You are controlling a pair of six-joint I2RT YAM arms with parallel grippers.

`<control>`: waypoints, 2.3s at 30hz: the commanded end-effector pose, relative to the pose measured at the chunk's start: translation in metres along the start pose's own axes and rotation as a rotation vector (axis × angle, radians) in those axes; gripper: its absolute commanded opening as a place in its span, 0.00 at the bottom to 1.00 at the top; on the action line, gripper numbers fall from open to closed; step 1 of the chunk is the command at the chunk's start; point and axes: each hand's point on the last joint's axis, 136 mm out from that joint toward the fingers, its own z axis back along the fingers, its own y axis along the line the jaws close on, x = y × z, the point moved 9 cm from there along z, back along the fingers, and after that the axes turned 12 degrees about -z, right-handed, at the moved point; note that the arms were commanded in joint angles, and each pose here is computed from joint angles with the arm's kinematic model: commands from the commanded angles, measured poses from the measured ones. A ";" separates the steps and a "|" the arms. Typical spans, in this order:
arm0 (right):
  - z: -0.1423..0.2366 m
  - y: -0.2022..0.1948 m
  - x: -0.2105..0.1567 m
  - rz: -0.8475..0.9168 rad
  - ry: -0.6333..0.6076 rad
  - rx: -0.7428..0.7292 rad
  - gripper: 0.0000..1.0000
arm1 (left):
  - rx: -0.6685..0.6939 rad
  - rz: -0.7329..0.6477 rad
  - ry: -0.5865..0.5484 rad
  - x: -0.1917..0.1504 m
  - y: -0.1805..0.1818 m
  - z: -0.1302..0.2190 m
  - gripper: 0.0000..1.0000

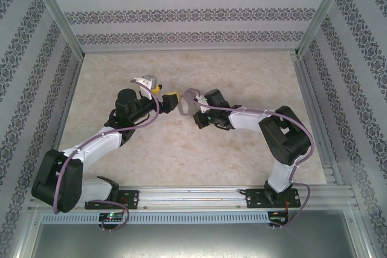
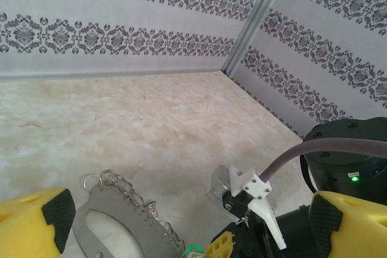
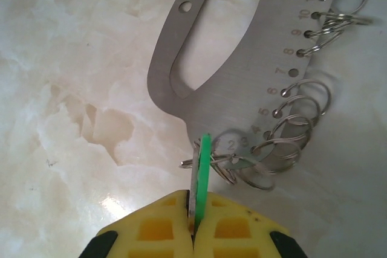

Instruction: Put the keys on the keyring

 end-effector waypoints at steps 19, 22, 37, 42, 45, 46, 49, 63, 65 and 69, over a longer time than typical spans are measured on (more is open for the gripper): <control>0.076 0.024 -0.016 -0.038 -0.122 0.109 0.78 | 0.053 -0.009 0.016 0.000 0.009 -0.002 1.00; 0.098 0.018 -0.014 -0.053 -0.172 0.102 0.89 | 0.105 -0.018 -0.012 -0.004 0.012 0.002 1.00; 0.201 -0.075 0.001 -0.292 -0.752 -0.320 0.98 | 0.522 -0.262 -0.072 -0.030 0.043 0.025 1.00; 0.222 -0.115 0.000 -0.431 -0.901 -0.551 0.98 | 0.628 -0.325 -0.047 -0.044 0.053 0.024 1.00; 0.226 -0.136 -0.006 -0.529 -0.966 -0.677 0.98 | 0.696 -0.337 -0.012 -0.053 0.061 0.025 1.00; 0.225 -0.142 -0.009 -0.551 -0.979 -0.705 0.98 | 0.712 -0.338 -0.001 -0.055 0.063 0.025 1.00; 0.226 -0.153 -0.015 -0.557 -1.008 -0.826 0.98 | 0.748 -0.356 0.012 -0.058 0.068 0.029 1.00; 0.224 -0.157 -0.026 -0.437 -0.980 -0.904 0.98 | 0.837 -0.397 0.104 -0.067 0.081 0.070 1.00; 0.224 -0.156 -0.026 -0.426 -0.971 -0.906 0.98 | 0.835 -0.390 0.100 -0.066 0.083 0.069 1.00; 0.226 -0.155 -0.027 -0.415 -0.978 -0.909 0.98 | 0.856 -0.396 0.135 -0.069 0.084 0.073 1.00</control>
